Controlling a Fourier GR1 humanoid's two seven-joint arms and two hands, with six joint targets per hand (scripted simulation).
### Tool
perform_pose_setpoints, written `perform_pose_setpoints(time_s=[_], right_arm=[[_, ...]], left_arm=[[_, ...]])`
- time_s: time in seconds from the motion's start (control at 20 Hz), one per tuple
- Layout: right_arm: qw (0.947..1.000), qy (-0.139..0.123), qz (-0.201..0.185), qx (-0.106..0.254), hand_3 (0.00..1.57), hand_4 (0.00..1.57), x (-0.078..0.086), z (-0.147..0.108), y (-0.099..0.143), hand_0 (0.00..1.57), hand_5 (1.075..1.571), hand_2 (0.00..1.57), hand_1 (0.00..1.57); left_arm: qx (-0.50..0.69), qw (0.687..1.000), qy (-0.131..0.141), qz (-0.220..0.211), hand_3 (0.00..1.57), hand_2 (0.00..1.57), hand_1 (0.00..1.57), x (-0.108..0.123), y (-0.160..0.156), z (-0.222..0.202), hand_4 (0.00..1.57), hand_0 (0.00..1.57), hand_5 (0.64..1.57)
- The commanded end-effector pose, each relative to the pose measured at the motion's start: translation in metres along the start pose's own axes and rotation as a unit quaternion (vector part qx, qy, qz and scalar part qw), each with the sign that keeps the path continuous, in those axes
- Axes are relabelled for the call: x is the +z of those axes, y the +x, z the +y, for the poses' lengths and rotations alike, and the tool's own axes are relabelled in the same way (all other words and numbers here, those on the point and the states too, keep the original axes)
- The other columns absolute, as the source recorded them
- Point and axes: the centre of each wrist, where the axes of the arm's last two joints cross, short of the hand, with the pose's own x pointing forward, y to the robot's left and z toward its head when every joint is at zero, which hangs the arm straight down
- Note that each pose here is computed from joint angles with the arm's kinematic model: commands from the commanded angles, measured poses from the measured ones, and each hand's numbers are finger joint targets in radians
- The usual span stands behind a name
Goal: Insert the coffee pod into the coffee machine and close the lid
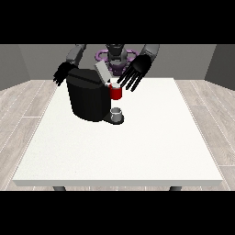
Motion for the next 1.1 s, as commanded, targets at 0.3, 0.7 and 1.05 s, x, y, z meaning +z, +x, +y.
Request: perform_pose_setpoints(time_s=[0.3, 0.7, 1.05], right_arm=[[0.9980, -0.048, 0.042, 0.002, 0.00, 0.39, 0.016, -0.016, -0.036, 0.00, 1.571, 0.00, 0.00], [0.9927, -0.074, 0.094, 0.009, 0.00, 0.43, 0.046, -0.059, -0.056, 0.00, 1.571, 0.00, 0.00], [0.9916, -0.068, 0.109, 0.011, 0.00, 0.49, 0.060, -0.055, -0.055, 0.00, 1.571, 0.00, 0.00]], left_arm=[[0.056, 0.998, -0.038, -0.010, 0.00, 0.00, 0.00, -0.001, 0.009, -0.057, 0.00, 0.00, 1.571], [0.352, 0.936, 0.010, 0.021, 0.00, 0.00, 0.00, 0.027, -0.028, -0.137, 0.26, 0.00, 1.571], [0.421, 0.906, -0.004, 0.043, 0.00, 0.00, 0.00, 0.075, -0.056, -0.202, 0.00, 0.00, 1.571]])
